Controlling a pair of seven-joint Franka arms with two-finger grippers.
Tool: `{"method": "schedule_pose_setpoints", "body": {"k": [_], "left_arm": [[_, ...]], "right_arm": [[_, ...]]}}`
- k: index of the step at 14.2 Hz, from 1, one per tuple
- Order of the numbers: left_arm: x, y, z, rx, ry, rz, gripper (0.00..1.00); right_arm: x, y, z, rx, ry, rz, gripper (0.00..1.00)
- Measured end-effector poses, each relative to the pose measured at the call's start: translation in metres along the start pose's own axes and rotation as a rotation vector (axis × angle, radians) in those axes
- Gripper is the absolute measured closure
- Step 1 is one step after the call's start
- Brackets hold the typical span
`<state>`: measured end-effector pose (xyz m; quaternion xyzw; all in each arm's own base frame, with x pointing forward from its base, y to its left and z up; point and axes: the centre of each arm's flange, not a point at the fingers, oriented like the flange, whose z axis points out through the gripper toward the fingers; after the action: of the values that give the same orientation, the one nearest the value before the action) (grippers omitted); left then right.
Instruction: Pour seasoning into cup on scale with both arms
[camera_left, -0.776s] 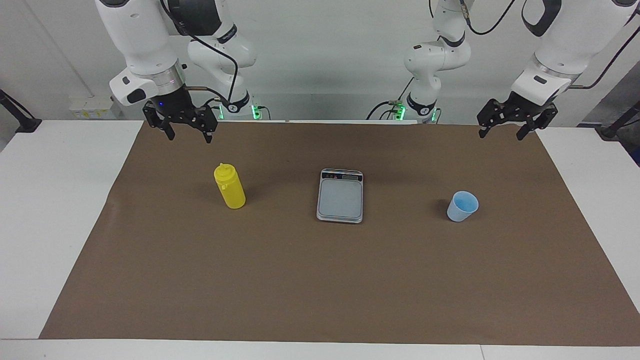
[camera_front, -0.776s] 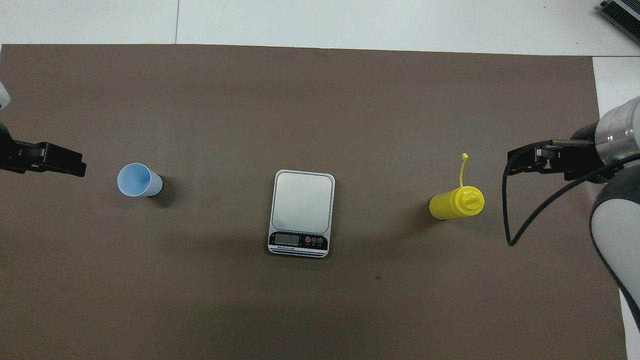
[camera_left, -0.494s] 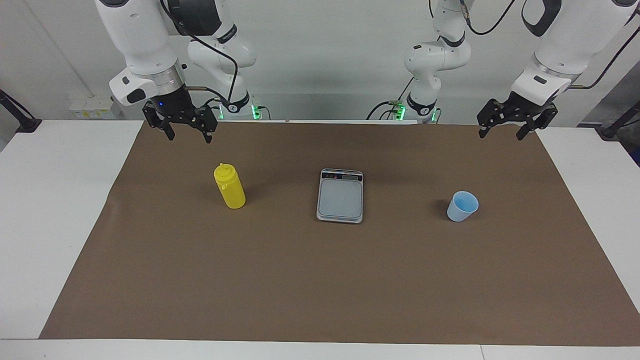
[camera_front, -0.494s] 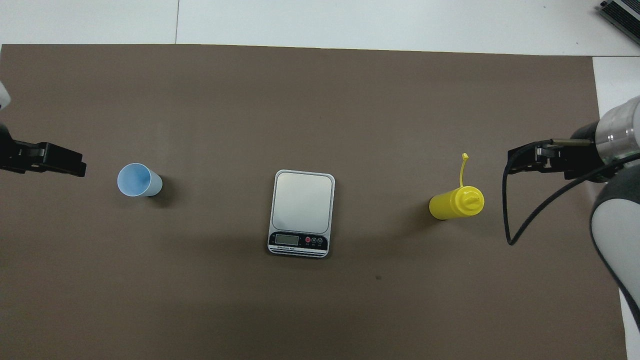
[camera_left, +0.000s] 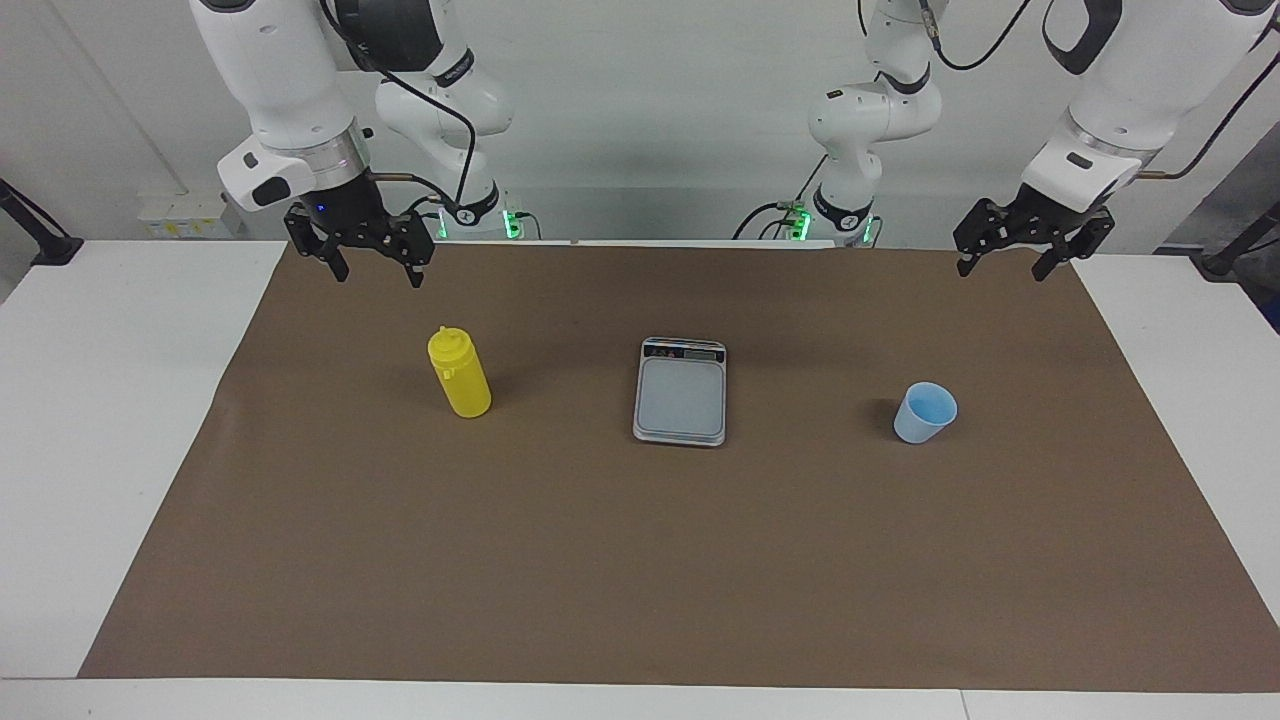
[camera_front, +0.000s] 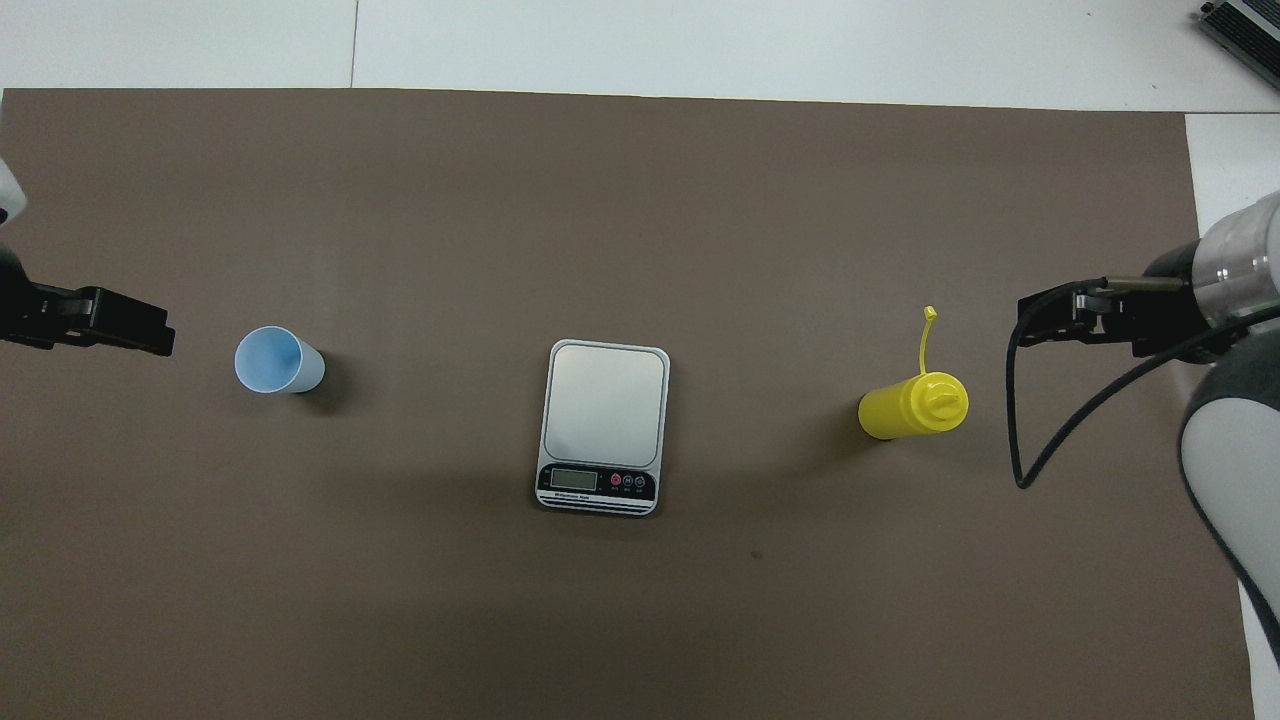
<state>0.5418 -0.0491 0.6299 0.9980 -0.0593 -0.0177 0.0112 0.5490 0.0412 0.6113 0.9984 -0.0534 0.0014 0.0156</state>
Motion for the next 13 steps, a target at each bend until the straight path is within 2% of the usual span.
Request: {"method": "schedule_pose_setpoints", "body": {"k": [8,13], "left_arm": [[0.000,-0.003,0.005,0.000,-0.005,-0.005,0.00],[0.014,-0.045,0.053,0.000,0.049,-0.080,0.00]], "right_arm": [[-0.009,-0.003,0.005,-0.007,-0.016,-0.005,0.00],[-0.009,-0.002,0.007,-0.008,-0.020,-0.003,0.00]]}}
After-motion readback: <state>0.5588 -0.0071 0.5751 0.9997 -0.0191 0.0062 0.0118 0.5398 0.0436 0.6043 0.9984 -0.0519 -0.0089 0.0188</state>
